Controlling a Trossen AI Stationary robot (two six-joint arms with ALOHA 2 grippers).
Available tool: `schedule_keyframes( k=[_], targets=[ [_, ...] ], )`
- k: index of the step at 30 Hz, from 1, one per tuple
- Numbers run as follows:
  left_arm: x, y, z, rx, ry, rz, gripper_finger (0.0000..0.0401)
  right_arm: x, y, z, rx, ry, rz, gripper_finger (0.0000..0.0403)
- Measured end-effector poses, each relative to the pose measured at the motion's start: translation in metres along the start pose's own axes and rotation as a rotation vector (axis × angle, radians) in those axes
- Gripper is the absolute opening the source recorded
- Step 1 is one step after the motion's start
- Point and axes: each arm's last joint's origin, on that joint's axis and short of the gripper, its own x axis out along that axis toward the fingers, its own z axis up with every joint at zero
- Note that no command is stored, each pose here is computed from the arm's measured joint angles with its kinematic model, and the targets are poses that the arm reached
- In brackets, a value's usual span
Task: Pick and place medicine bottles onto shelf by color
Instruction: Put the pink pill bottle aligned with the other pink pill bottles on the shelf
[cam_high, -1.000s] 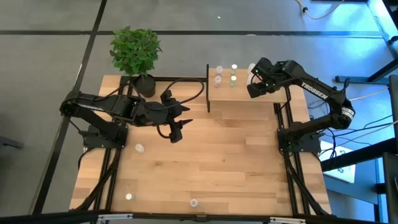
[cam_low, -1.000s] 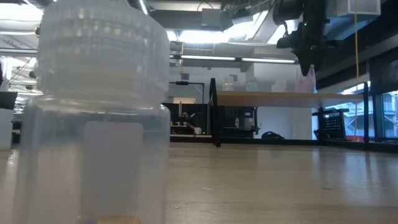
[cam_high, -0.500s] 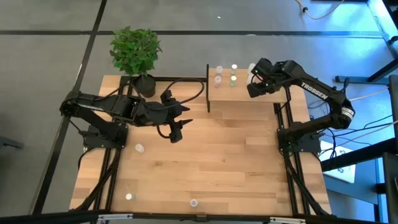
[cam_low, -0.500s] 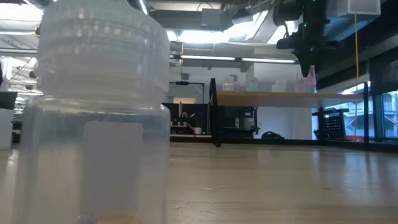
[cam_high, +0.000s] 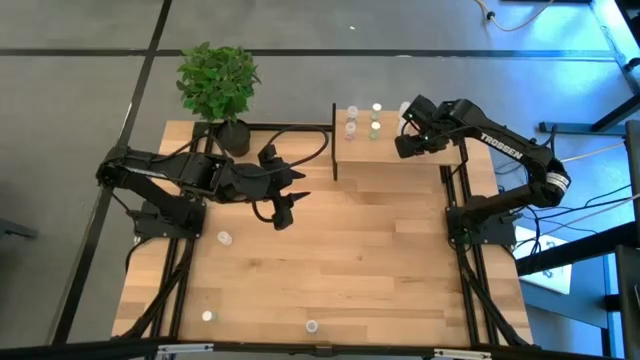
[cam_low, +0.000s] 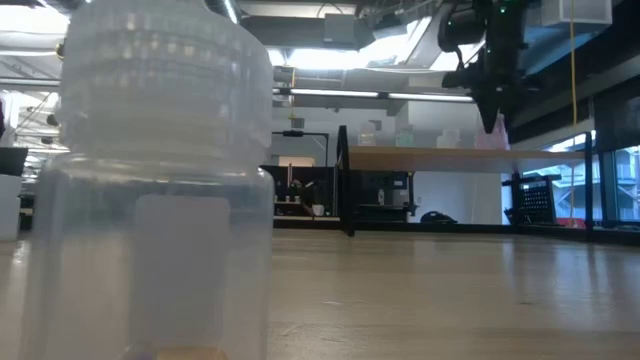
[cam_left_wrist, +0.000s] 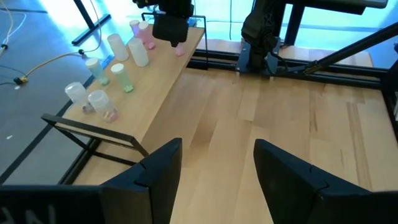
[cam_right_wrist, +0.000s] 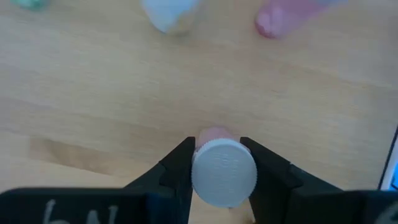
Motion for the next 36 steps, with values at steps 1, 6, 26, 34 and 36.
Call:
schedule_keyframes(
  k=[1, 6, 26, 34, 36],
  targets=[
    [0.0, 0.0, 0.0, 0.0, 0.0, 0.0, 0.0194, -0.0021, 0.0001, 0.0008, -0.003, -0.009, 0.006, 0.0123],
    [-0.0001, 0.0, 0.0, 0.0, 0.0, 0.0, 0.0194, -0.0022, -0.0021, 0.0033, 0.006, -0.018, 0.003, 0.0123],
    [-0.0001, 0.0, 0.0, 0.003, 0.0, -0.001, 0.0194, -0.0011, -0.0076, 0.0069, 0.033, -0.023, -0.014, 0.0123],
    [-0.0002, 0.0008, 0.0003, 0.011, -0.007, 0.027, 0.0194, -0.0013, -0.0076, 0.0068, 0.033, -0.023, -0.011, 0.0123],
    [0.0, 0.001, 0.0003, 0.01, -0.009, 0.035, 0.0194, -0.0013, -0.0077, 0.0069, 0.034, -0.026, -0.015, 0.0123]
  ],
)
